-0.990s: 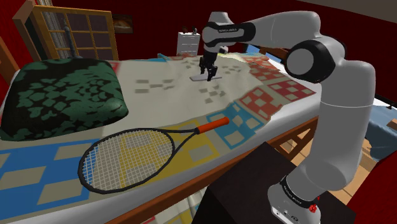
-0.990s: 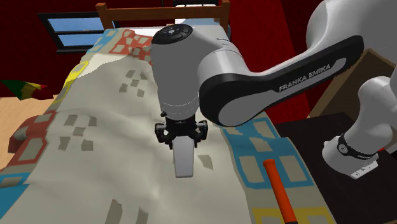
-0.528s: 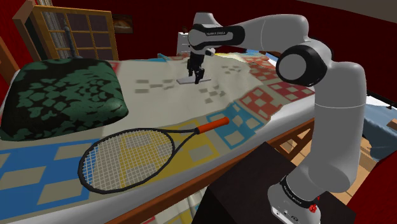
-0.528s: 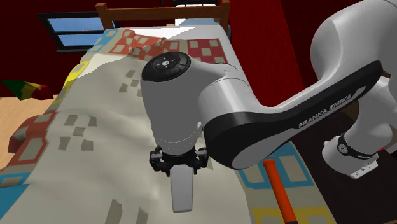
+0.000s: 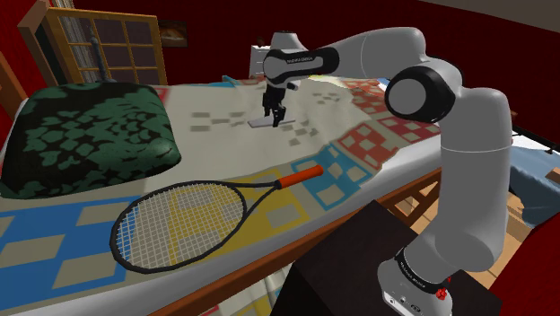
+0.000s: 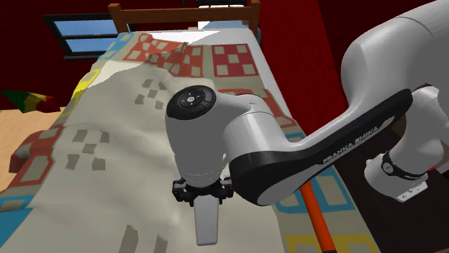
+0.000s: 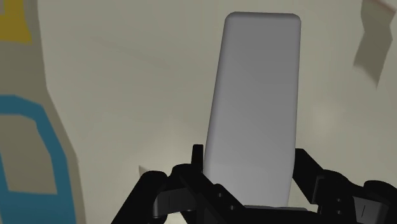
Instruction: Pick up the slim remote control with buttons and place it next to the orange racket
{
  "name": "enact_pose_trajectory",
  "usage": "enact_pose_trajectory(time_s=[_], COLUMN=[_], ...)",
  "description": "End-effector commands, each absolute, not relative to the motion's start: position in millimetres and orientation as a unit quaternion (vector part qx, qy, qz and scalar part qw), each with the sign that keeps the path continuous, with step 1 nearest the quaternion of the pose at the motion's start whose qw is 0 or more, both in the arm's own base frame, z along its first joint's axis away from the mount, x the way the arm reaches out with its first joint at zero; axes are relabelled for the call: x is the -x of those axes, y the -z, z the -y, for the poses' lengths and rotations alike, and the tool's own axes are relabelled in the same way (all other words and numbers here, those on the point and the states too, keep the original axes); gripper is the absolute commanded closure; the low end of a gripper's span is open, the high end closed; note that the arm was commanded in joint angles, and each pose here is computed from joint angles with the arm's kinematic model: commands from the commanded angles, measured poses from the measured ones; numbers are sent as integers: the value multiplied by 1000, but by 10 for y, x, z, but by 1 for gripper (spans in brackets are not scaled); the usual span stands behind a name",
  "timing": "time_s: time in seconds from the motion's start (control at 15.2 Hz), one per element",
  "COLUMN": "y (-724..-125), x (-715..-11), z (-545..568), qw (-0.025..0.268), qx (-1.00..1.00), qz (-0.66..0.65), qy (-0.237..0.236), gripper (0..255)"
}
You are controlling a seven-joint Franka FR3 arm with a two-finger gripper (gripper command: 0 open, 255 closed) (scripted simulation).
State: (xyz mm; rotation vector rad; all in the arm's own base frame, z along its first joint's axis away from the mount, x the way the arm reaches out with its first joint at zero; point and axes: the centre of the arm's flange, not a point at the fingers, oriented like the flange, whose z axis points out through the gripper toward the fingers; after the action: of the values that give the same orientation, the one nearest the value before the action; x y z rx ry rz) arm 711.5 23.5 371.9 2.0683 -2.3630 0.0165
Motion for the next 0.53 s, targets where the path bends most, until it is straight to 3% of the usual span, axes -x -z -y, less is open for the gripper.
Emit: enact_pose_trajectory(time_s=[0.0, 0.46], y=[-3622, -3252], x=[-7114, -7115], z=[-233, -233], qw=[0, 0], qx=[-659, -659], qz=[753, 753], qy=[-6, -6], gripper=[255, 255])
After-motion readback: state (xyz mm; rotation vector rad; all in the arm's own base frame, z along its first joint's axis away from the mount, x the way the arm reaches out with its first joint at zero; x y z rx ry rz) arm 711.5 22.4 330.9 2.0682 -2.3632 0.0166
